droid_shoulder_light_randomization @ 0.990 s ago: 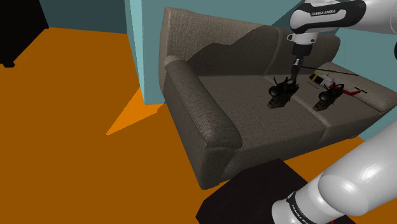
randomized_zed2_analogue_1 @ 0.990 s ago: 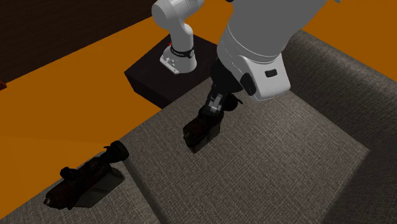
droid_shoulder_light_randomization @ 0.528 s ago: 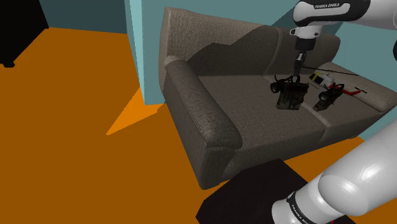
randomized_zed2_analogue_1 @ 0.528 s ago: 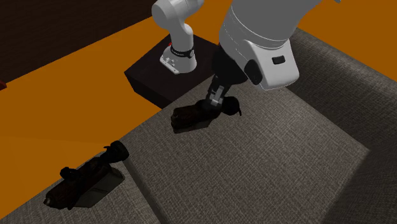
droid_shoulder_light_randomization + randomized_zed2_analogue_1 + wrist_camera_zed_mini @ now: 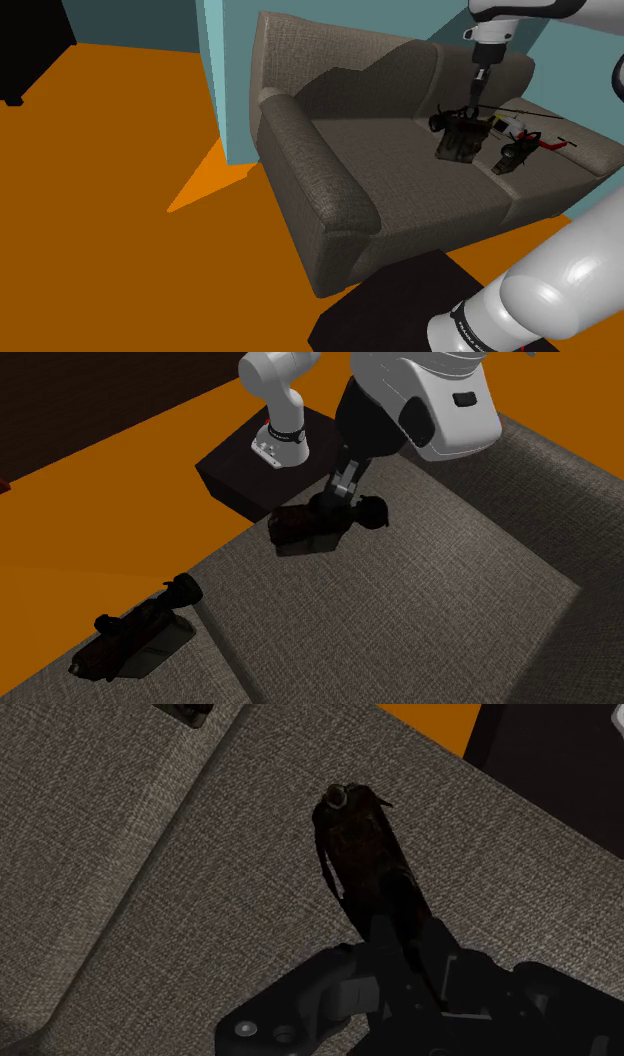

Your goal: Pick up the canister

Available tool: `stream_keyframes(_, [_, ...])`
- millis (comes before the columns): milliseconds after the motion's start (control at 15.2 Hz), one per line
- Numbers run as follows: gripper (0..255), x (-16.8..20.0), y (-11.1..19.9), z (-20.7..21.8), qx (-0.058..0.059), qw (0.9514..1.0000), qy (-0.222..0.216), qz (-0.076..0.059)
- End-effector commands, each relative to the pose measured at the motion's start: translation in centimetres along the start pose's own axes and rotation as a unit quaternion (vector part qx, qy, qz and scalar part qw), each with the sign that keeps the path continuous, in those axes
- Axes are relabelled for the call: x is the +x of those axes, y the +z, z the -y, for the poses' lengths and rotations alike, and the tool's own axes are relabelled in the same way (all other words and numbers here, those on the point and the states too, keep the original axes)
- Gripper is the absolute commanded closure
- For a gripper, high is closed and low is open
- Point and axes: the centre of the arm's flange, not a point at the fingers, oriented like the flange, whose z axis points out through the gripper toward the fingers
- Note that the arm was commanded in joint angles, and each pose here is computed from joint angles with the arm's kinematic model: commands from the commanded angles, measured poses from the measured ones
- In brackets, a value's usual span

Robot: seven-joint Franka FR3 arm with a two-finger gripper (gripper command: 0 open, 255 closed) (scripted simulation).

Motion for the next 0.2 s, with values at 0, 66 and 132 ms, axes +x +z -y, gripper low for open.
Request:
stream_keyframes(0, [255,-0.38,-1.13,-0.04,0.0,1.0,0.0,0.0])
stream_keyframes(66, [255,-0.41,-1.21,-0.03,0.0,1.0,0.0,0.0])
stream_keyframes(132, [255,-0.4,-1.21,-0.04,0.0,1.0,0.0,0.0])
